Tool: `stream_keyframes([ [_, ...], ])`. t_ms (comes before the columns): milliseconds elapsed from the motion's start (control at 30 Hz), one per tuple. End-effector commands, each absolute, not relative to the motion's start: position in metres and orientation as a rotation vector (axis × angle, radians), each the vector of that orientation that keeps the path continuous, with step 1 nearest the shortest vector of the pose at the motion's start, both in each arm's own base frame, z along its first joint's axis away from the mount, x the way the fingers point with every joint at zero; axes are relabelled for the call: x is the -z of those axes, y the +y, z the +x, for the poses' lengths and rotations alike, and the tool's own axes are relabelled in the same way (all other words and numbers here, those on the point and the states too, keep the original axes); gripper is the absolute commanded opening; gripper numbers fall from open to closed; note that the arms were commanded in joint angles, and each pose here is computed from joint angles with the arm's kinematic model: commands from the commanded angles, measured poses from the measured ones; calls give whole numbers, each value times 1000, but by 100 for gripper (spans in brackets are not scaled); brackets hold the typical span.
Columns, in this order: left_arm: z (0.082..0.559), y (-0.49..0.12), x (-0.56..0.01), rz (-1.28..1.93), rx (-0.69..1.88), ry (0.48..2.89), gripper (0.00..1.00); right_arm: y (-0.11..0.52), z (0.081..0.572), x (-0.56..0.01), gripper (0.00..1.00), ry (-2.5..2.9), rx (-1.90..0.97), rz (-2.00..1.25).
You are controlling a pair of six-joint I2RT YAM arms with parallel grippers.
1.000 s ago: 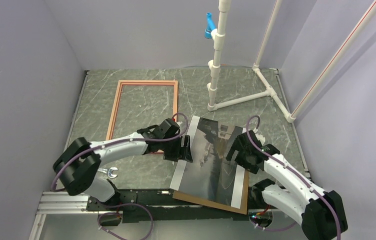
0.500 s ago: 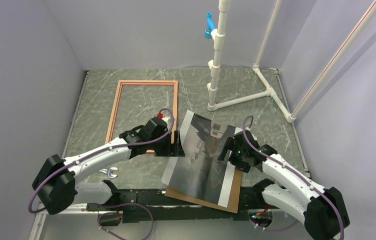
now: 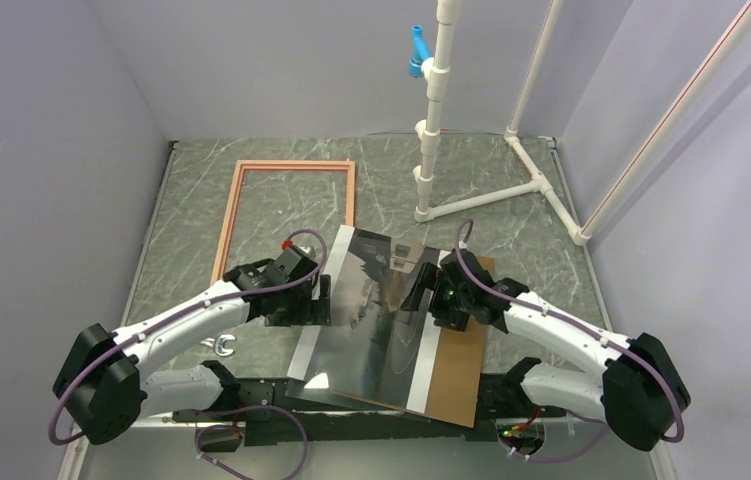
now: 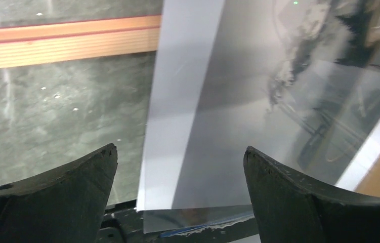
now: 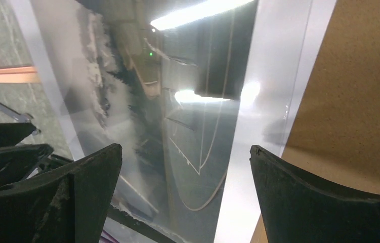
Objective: Put the photo into the frame
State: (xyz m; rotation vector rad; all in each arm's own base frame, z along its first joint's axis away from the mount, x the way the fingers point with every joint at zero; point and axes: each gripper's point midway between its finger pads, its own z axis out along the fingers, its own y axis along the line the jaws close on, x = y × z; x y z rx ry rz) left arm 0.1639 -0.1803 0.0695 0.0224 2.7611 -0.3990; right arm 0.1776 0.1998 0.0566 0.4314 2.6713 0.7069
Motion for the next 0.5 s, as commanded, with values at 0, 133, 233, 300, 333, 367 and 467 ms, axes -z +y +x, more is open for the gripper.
stream_keyframes([
  [0,163,-154,-59,43,202,2798,98,212,197,-91,99,2519,-815,365],
  [133,166,-148,-54,38,180,2804,98,200,198,-93,99,2461,-792,431],
  [233,169,-152,-52,34,262,2790,98,183,200,-83,99,2446,-698,473],
  [300,173,-155,-51,23,331,2778,98,175,205,-79,99,2440,-657,484],
  [333,174,-156,-50,21,359,2773,97,172,208,-77,99,2440,-646,481],
  [367,175,-158,-49,17,392,2769,97,170,212,-76,99,2439,-648,484],
  [467,177,-159,-46,0,466,2765,97,165,224,-72,99,2453,-740,487],
])
